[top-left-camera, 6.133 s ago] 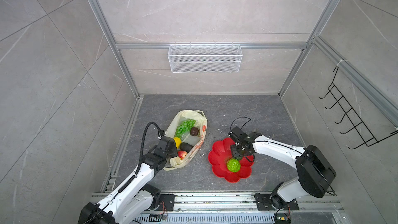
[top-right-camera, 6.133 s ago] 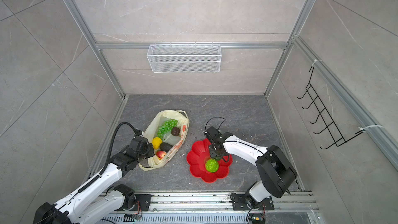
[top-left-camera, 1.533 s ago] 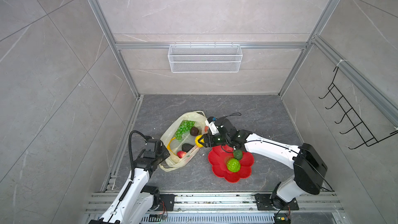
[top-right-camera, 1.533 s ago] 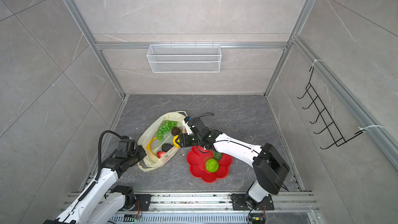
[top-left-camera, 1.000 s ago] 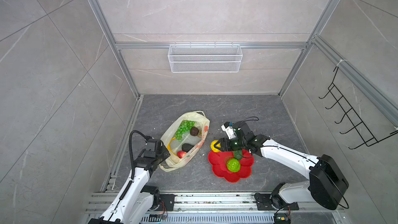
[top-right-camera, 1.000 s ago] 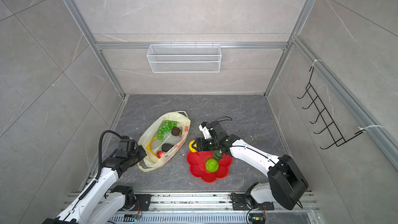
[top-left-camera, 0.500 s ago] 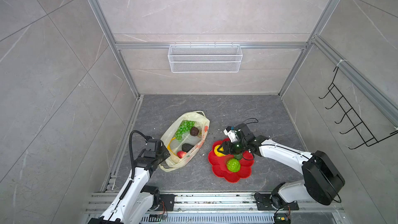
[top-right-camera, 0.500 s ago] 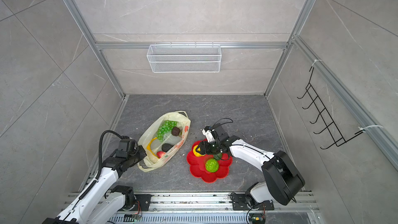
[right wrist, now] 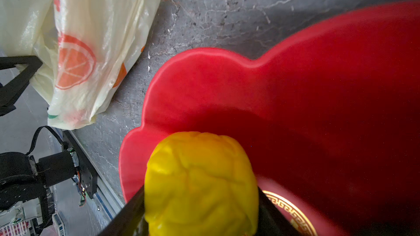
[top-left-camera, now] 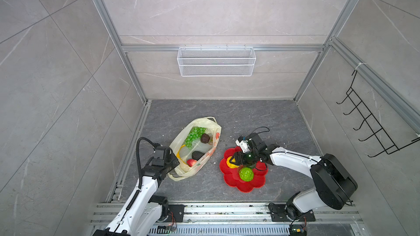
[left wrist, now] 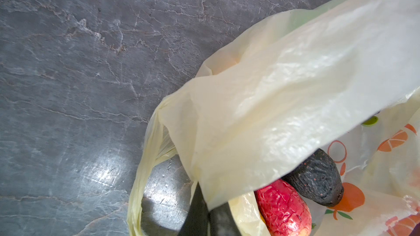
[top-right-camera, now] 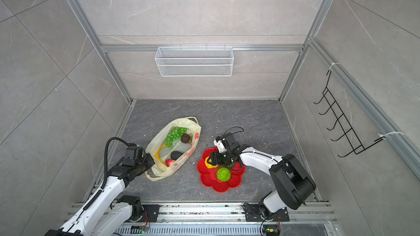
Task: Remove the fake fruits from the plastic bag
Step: 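Lower the yellow fruit onto the red plate and open the right gripper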
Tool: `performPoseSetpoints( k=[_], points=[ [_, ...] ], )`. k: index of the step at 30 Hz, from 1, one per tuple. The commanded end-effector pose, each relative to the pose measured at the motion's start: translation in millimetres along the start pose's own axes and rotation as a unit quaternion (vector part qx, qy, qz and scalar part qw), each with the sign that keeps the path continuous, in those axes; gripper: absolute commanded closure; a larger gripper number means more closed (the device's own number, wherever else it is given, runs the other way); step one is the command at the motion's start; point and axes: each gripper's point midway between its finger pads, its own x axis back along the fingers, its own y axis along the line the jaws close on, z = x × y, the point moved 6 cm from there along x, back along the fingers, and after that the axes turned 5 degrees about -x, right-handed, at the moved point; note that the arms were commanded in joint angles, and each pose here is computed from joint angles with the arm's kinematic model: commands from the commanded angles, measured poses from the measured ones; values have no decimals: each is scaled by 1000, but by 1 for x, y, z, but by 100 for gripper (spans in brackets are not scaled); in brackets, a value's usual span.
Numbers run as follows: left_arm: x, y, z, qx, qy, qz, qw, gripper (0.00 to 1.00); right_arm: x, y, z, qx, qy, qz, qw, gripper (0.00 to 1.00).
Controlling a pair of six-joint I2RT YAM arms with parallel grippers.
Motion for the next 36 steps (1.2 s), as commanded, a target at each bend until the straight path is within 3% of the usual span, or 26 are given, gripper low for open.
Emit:
performPoseSetpoints(
  k=[1,9,21,26,30,36],
  points=[
    [1,-3,-5,-8,-11,10,1000,100,-3,-5,2,2,2,5,1000,31],
    [1,-4,-5,-9,-10,11,1000,100,8,-7,-1,8,-19,40,999,24],
    [1,-4,-6,-10,-8,12,1000,100,19,-6,-1,15,-32,56,998,28],
    [1,-4,-6,-10,-8,12,1000,100,12,2,-3,-14,-35,3,999,35],
    [1,-4,-5,-10,-7,11,1000,100,16,-6,-5,-22,-46,62,997,29],
    [-1,-5,-6,-12,-5,9,1000,100,21,7,-1,4,-53,96,994,25]
  ],
)
